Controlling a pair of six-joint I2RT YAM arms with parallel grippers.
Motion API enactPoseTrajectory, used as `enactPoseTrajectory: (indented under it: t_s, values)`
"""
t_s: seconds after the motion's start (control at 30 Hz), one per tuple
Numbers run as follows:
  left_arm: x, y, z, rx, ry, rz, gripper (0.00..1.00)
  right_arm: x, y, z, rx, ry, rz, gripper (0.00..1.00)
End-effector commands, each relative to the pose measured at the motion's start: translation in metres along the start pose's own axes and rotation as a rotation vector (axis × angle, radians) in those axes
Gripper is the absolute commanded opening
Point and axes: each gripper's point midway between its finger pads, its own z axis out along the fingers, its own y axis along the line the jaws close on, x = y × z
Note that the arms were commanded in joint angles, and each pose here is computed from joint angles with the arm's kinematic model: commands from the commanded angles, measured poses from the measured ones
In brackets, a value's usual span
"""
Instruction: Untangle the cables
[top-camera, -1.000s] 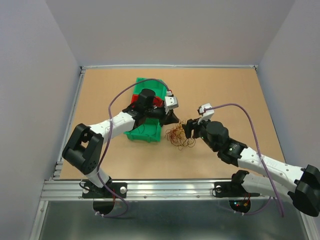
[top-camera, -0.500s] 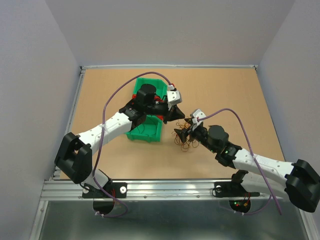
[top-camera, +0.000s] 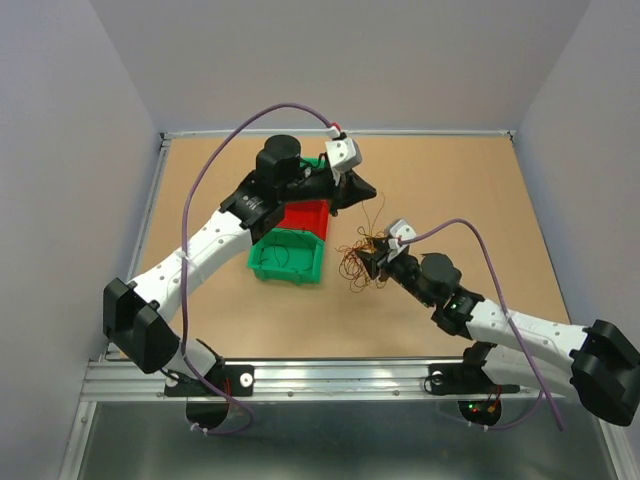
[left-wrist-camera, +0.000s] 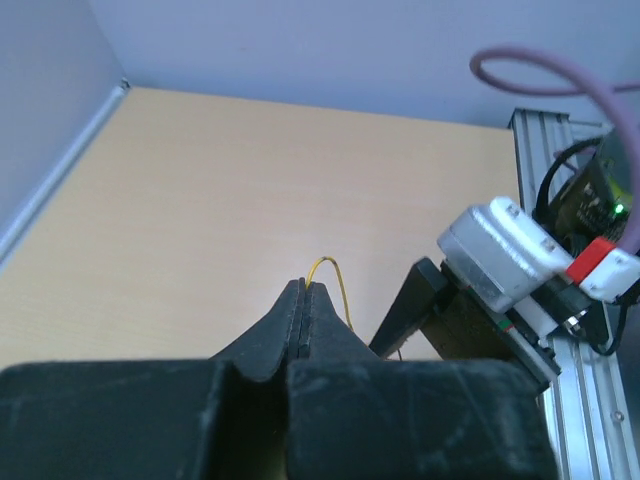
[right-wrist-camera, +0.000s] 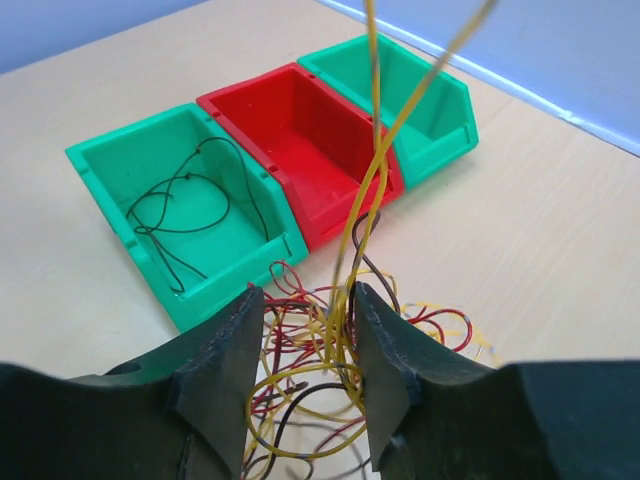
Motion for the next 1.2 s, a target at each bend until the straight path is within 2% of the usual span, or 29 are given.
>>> enactPoseTrajectory:
  t_s: [0.0,0.03,0.07,0.1,0.2,0.23,0.3,0.33,0.43,0.53,0.6,0.73,1.03,1.13,1.17]
  values:
    - [-0.083,-0.003,-0.018,-0.050,-0.143,0.056,0.00,-0.002,-0.016,-0.006,0.086,-0.035,-0.008,0.43]
    - [-0.105,-0.003,-0.022,-0.066,-0.180,0.077,0.00,-0.002,-0.018,-0.009,0.095,-0.037,-0.004,0.35]
    - [-0.115,-0.003,-0.023,-0.069,-0.198,0.072,0.00,-0.004,-0.020,-0.010,0.109,-0.043,0.005,0.33]
    - [-0.138,-0.005,-0.029,-0.076,-0.239,0.093,0.00,-0.004,-0.020,-0.011,0.108,-0.046,0.009,0.32]
    - [-0.170,-0.002,-0.033,-0.102,-0.294,0.085,0.00,-0.009,-0.022,-0.014,0.120,-0.064,0.028,0.32]
    - [-0.199,-0.005,-0.043,-0.115,-0.342,0.109,0.00,-0.010,-0.025,-0.015,0.133,-0.066,0.033,0.32]
    - [-0.216,-0.003,-0.044,-0.125,-0.364,0.120,0.00,-0.009,-0.031,-0.016,0.173,-0.060,0.044,0.32]
    - [-0.243,-0.009,-0.055,-0.127,-0.419,0.120,0.00,-0.008,-0.034,-0.017,0.188,-0.057,0.049,0.32]
    - [-0.278,-0.012,-0.069,-0.150,-0.495,0.123,0.00,-0.003,-0.043,-0.015,0.238,-0.035,0.076,0.31]
    - [-0.305,-0.011,-0.081,-0.193,-0.567,0.122,0.00,0.000,-0.054,-0.012,0.295,-0.008,0.119,0.27]
    - [-0.323,-0.013,-0.090,-0.206,-0.621,0.132,0.00,0.004,-0.069,-0.014,0.388,0.015,0.166,0.20]
    - [-0.352,-0.010,-0.109,-0.268,-0.724,0.124,0.00,0.010,-0.091,-0.017,0.494,0.047,0.233,0.19]
    - [-0.354,0.006,-0.121,-0.382,-0.750,0.109,0.00,0.053,-0.164,-0.038,0.746,0.146,0.349,0.22]
    - [-0.351,0.012,-0.128,-0.435,-0.754,0.117,0.00,0.060,-0.174,-0.039,0.783,0.169,0.367,0.27]
    - [-0.349,0.012,-0.128,-0.441,-0.750,0.125,0.00,0.059,-0.172,-0.036,0.766,0.169,0.369,0.38]
